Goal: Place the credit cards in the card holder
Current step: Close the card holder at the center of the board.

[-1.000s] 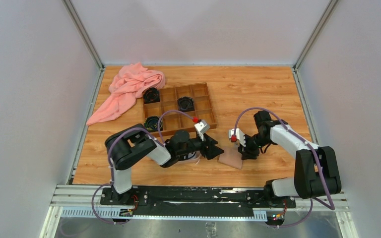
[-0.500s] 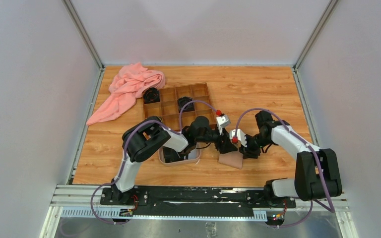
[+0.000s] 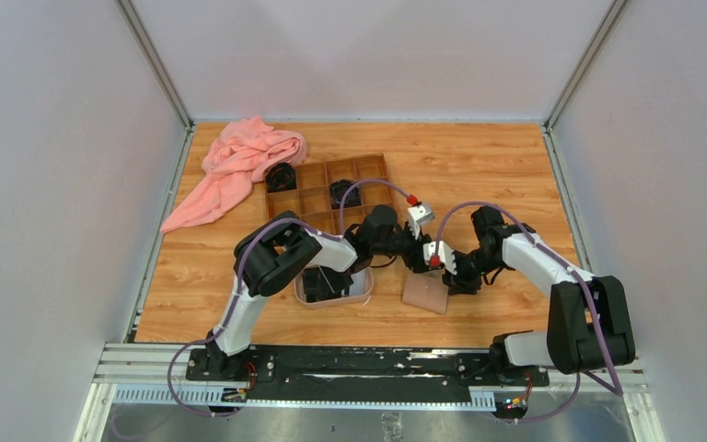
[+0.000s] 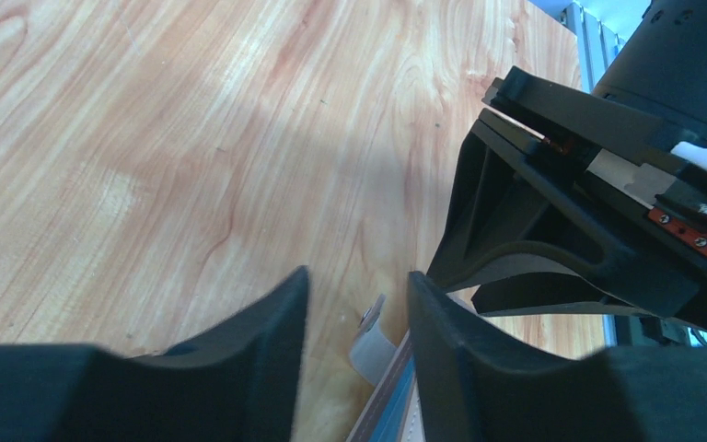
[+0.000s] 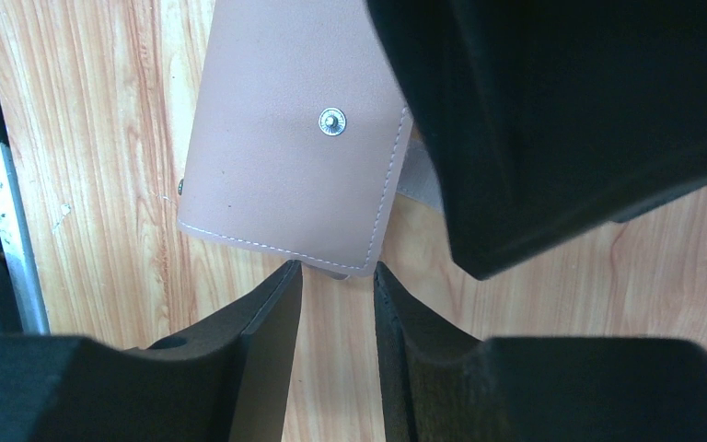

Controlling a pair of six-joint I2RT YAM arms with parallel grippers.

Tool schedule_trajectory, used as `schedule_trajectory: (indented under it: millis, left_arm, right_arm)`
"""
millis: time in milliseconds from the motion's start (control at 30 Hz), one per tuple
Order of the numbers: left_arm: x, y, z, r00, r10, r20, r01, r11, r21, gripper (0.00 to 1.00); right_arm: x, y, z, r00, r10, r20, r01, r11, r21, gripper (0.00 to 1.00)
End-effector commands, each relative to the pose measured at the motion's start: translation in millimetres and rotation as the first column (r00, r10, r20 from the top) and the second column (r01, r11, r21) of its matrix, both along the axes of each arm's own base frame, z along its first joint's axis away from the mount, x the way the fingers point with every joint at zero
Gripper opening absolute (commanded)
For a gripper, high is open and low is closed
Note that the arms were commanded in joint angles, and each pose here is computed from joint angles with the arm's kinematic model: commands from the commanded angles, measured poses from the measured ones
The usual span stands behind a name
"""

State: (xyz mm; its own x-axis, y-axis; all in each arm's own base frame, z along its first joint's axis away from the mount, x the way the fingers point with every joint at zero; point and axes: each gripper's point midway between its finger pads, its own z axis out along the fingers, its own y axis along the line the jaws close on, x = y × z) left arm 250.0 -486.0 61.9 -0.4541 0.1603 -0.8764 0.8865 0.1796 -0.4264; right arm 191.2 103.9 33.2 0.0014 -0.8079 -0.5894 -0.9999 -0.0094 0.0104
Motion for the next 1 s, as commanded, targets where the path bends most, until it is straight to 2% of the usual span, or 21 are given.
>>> schedule_trajectory:
  millis: [0, 67, 267, 333, 433, 667, 833, 967]
  left_arm:
    - [-12, -4, -11, 0.997, -0.060, -0.043, 0.060, 0.998, 0.009, 0.41]
    - [-13, -3, -11, 0.997, -0.065, -0.047, 0.065, 0.998, 0.009, 0.36]
    - [-10, 1, -13, 0.999, -0.043, -0.029, 0.044, 0.998, 0.034, 0.34]
    - [-8, 1, -11, 0.999, -0.028, -0.025, 0.029, 0.999, 0.036, 0.23]
    - [-3, 1, -7, 1.000, 0.004, -0.028, -0.003, 0.999, 0.035, 0.01]
    - [9, 23, 4, 0.985, 0.173, -0.022, -0.172, 0.984, 0.057, 0.00]
    - [17, 45, 12, 0.940, 0.342, -0.005, -0.341, 0.939, 0.040, 0.00]
    - [14, 54, 14, 0.913, 0.409, 0.004, -0.409, 0.913, 0.018, 0.00]
  right_arm:
    - [-10, 6, 2, 0.999, 0.027, -0.033, -0.027, 0.999, 0.021, 0.37]
    - [-10, 6, 2, 0.999, 0.027, -0.034, -0.026, 0.999, 0.021, 0.36]
    - [-9, 6, 3, 0.999, 0.021, -0.037, -0.020, 1.000, 0.021, 0.34]
    - [-9, 6, 4, 0.999, 0.019, -0.037, -0.018, 1.000, 0.021, 0.34]
    - [-8, 6, 5, 0.999, 0.013, -0.036, -0.013, 1.000, 0.022, 0.33]
    - [4, 12, 24, 0.998, -0.051, -0.023, 0.052, 0.997, 0.058, 0.34]
    - [6, 29, 52, 0.995, -0.085, -0.048, 0.092, 0.983, 0.162, 0.38]
    - [3, 43, 69, 0.989, -0.096, -0.112, 0.120, 0.965, 0.235, 0.38]
